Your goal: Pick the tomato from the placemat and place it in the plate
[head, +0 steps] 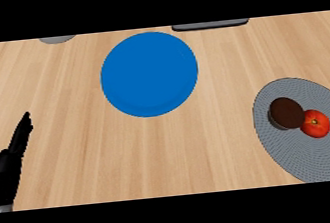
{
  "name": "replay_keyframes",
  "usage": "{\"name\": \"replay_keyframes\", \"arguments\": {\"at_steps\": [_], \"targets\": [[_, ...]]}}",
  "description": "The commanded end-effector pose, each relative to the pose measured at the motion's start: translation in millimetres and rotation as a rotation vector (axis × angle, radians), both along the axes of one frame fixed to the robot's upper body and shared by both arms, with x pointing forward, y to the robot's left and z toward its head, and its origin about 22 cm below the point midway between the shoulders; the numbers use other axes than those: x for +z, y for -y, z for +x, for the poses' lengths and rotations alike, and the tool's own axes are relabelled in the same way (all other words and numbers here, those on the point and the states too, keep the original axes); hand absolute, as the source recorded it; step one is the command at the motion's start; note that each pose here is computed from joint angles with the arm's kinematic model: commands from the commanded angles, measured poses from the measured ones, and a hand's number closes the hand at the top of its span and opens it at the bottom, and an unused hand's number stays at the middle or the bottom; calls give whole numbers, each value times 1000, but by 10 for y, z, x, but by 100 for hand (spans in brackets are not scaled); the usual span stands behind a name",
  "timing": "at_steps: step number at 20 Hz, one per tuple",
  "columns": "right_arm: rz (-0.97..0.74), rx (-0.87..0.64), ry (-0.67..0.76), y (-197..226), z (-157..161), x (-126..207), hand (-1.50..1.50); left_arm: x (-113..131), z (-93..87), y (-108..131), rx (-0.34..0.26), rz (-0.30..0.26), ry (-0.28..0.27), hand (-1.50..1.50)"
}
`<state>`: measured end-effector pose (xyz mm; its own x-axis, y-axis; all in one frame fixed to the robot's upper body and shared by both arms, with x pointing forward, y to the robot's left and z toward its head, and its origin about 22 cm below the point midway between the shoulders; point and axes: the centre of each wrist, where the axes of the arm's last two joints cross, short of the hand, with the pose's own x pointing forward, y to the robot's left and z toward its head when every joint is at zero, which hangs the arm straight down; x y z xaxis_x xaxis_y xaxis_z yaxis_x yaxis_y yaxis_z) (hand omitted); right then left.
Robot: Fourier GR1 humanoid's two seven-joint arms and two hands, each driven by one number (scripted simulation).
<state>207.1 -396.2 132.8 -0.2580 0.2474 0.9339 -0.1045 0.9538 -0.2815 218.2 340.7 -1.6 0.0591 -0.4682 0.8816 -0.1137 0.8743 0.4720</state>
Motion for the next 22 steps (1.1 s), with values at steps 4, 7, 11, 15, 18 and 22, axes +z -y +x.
{"name": "replay_keyframes", "arguments": {"at_steps": [4,7,11,15,18,22], "targets": [[-430,66,-210,164,-74,405,-150,-42,-131,-13,2,4,1,0],[-532,48,-272,189,44,506,-150,51,-47,105,-10,-6,19,0],[-612,32,-342,15,302,612,-150,-21,14,167,-35,11,25,0],[-686,79,-455,28,383,456,-150,5,-75,138,-16,12,23,0],[-737,122,-512,-98,573,443,-150,-178,-57,154,-36,1,4,0],[-833,170,-578,-44,612,167,-150,0,-7,131,-37,-6,7,0]]}}
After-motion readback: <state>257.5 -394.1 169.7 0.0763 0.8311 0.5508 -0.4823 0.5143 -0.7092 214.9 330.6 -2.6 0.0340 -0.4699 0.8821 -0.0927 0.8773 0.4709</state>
